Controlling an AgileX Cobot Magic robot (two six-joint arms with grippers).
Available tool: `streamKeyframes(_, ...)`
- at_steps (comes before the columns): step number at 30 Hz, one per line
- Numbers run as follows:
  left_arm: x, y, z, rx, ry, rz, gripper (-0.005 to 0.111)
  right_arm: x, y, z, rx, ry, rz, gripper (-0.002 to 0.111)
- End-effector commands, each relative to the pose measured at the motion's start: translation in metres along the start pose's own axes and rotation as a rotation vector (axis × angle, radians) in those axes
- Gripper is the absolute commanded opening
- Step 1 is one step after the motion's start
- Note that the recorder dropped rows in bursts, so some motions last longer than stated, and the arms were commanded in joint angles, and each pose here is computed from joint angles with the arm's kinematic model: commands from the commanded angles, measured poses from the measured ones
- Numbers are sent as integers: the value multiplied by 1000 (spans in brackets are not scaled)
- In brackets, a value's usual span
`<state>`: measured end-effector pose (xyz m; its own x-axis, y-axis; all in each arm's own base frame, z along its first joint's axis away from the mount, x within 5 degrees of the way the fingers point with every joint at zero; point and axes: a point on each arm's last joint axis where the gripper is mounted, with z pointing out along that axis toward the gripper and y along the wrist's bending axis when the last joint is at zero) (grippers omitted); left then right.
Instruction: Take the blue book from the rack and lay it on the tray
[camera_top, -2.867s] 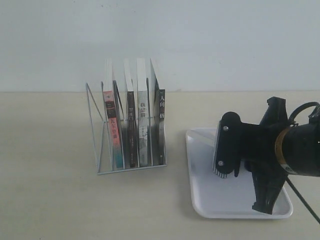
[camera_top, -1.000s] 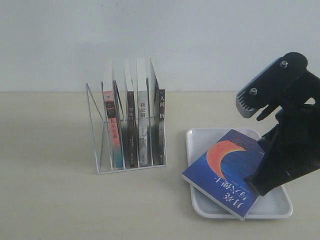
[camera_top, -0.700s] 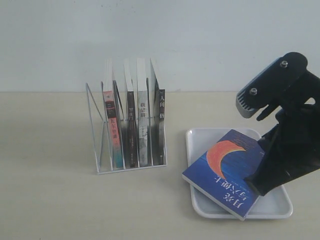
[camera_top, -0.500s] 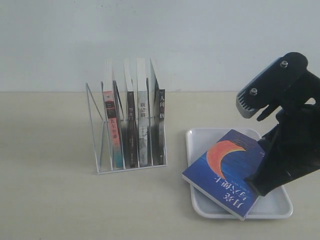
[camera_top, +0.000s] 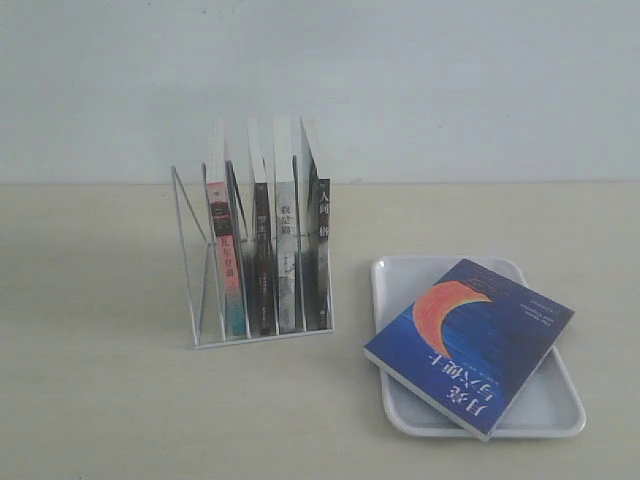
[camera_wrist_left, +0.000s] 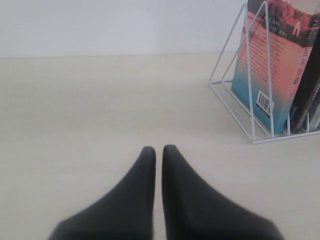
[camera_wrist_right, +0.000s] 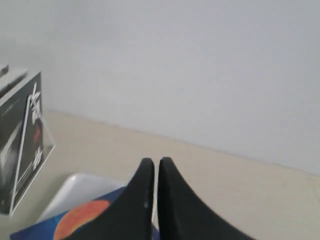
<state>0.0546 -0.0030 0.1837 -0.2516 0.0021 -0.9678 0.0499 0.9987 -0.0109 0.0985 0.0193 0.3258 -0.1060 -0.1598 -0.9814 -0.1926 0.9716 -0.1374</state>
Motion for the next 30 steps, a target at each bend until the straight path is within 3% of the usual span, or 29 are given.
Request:
streamKeyframes(1,-1,0,0,-3,-19,6,4,47,-2,-31,102,-184,33,3)
streamKeyframes(7,-1,0,0,-3,-19,6,4,92,2,-40,145,-202,139,3)
streamKeyframes(30,-1,0,0,-3,-18,6,4,116,11,-31,68,-108,95,3)
